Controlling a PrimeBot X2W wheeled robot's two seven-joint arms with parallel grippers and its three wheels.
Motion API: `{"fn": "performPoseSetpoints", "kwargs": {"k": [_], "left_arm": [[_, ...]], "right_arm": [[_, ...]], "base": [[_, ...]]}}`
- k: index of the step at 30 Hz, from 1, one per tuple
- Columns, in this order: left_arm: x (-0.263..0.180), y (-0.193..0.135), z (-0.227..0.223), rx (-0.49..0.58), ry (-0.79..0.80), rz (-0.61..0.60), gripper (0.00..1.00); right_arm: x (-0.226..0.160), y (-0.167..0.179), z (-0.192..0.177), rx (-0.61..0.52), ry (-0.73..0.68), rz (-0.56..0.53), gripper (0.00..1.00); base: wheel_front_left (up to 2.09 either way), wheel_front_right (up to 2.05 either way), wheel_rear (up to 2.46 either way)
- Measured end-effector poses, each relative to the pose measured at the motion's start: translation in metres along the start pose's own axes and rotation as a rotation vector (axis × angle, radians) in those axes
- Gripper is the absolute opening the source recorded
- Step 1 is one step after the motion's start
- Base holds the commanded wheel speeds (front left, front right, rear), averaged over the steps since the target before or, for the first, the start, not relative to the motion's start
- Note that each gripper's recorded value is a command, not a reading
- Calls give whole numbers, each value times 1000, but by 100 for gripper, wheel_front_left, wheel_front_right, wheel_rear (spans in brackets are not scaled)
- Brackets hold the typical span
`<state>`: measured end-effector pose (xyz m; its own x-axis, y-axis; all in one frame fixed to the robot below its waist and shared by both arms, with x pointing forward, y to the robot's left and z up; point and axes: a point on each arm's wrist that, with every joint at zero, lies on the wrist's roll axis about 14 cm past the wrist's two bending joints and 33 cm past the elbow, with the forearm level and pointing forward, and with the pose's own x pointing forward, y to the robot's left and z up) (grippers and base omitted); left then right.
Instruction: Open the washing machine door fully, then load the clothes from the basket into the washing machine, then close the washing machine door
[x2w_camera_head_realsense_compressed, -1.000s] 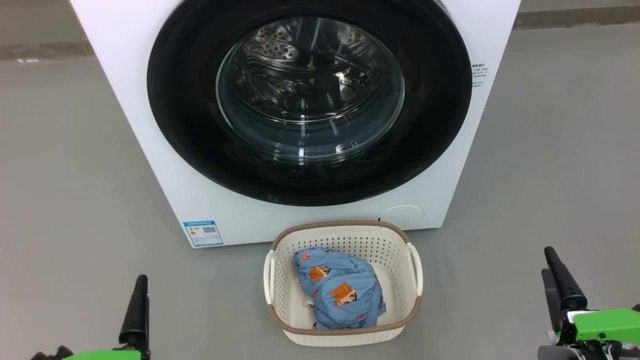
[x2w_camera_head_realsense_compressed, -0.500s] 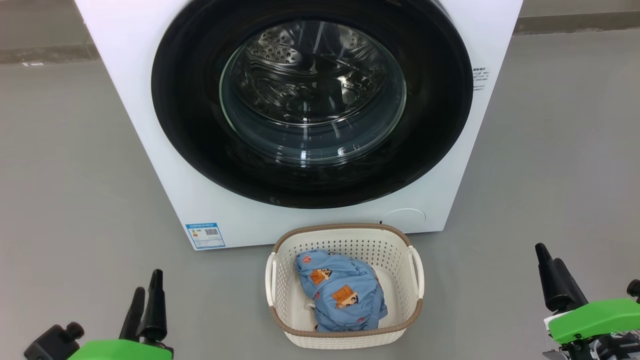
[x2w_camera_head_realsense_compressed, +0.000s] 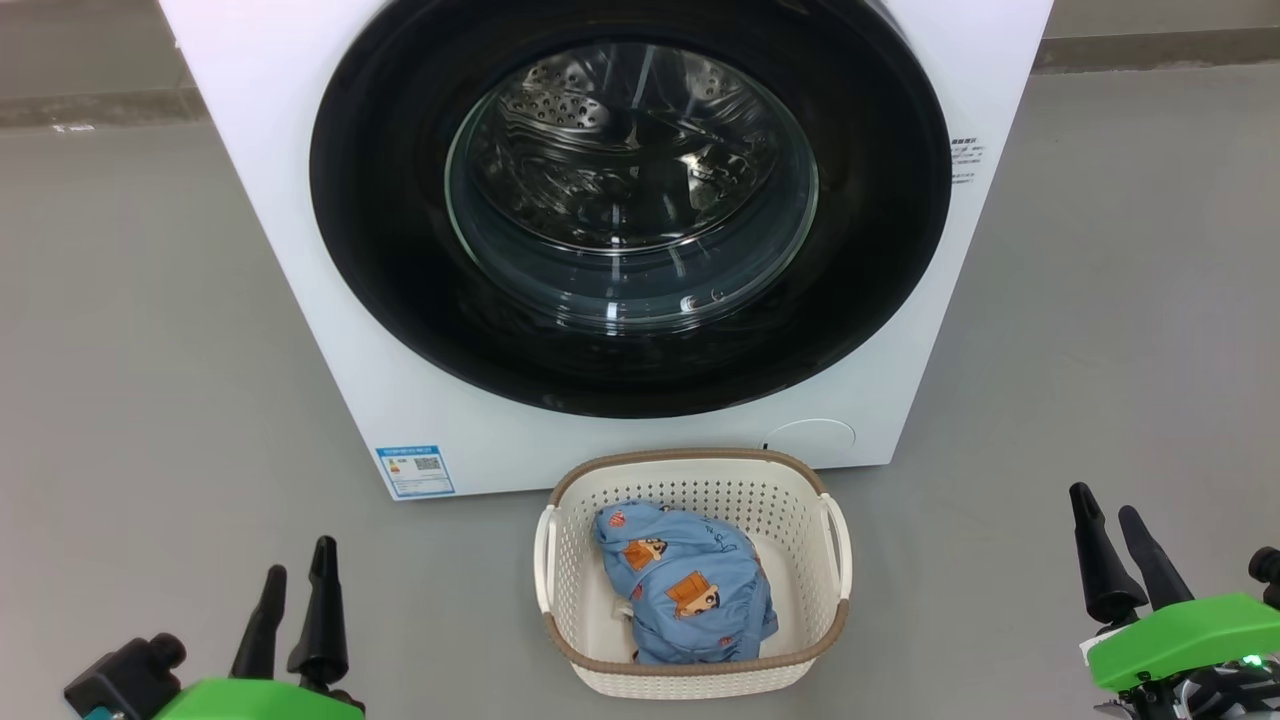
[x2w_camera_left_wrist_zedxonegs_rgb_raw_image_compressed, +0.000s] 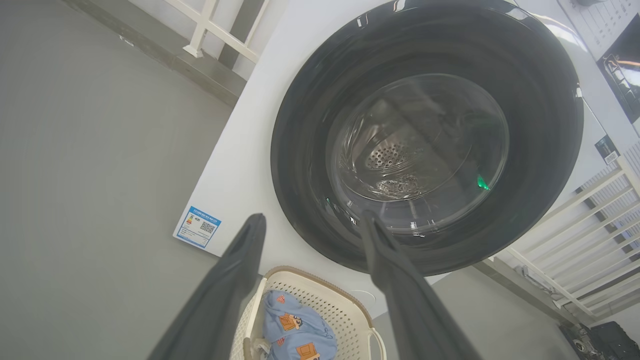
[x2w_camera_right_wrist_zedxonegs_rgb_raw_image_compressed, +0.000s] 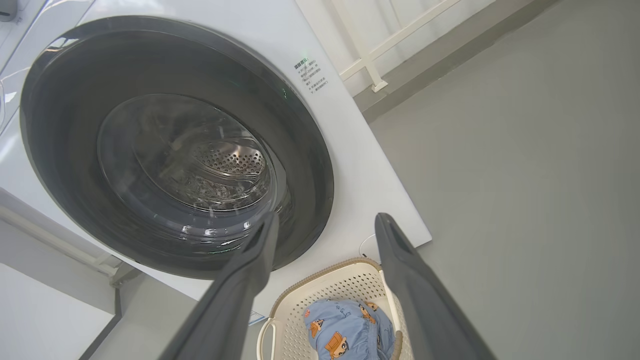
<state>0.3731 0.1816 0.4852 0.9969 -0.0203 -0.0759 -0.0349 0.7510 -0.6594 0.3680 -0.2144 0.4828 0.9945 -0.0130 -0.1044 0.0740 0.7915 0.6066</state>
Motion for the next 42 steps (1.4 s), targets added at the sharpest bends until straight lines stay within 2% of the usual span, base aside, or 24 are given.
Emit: {"fn": "performPoseSetpoints", "kwargs": {"k": [29, 42], "left_arm": [[-1, -10, 8, 325, -55, -59, 100], [-3, -12, 4, 437, -60, -84, 100]], "right_arm": [[2, 8, 9, -351, -25, 30, 100], [-2, 9, 11, -514, -33, 40, 100]], "base": [[0, 0, 0], [0, 0, 0]]}}
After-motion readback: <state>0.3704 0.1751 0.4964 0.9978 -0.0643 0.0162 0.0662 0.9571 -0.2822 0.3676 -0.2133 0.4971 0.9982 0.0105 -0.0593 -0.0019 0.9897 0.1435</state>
